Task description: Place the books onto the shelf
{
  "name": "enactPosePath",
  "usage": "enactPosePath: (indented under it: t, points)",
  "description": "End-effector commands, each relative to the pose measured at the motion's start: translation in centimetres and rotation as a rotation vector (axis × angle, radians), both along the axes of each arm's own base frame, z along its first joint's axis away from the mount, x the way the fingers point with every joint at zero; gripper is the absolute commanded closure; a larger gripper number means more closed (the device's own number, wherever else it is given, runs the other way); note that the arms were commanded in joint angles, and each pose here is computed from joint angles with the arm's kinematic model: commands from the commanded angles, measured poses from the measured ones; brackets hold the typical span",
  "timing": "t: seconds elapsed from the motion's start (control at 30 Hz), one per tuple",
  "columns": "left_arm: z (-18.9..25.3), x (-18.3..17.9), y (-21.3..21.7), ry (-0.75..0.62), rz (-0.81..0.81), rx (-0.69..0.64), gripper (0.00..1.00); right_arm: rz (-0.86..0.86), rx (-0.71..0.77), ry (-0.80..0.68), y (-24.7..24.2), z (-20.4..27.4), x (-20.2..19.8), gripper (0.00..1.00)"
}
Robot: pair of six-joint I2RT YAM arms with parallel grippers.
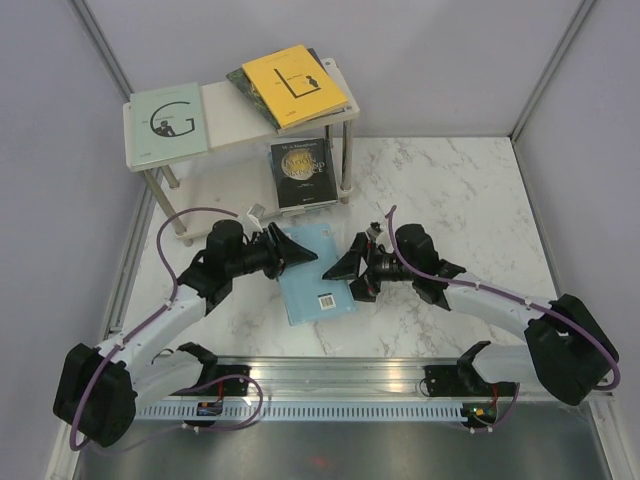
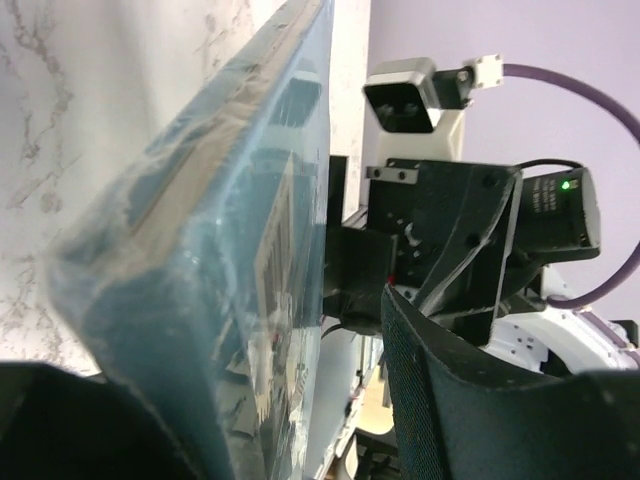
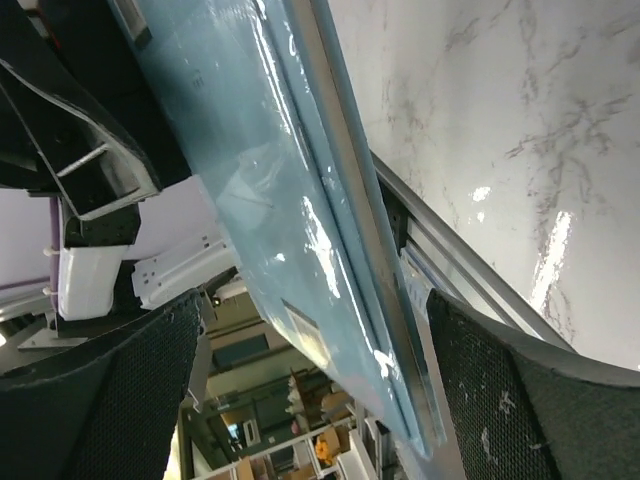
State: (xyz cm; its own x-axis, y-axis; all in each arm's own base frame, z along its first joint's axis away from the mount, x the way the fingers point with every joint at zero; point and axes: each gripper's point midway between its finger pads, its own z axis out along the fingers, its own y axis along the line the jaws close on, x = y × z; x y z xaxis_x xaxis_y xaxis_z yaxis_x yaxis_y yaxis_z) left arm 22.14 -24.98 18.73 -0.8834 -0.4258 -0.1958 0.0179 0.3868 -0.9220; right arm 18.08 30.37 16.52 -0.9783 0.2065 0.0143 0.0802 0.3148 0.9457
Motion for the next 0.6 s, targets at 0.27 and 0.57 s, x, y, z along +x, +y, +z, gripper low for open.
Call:
enactPosePath:
  t: [0.27,0.57]
  points:
    - [9.6,1.8,1.5,-0.163,0.045,-0.203,0.98,0.046,0.166,-0.127,3.4,6.1,1.7,0.79]
    - [9.0,3.2,2.7,-0.121,0.083,-0.078,0.30,0.035,0.270,-0.205,4.4,11.8,3.2,1.00]
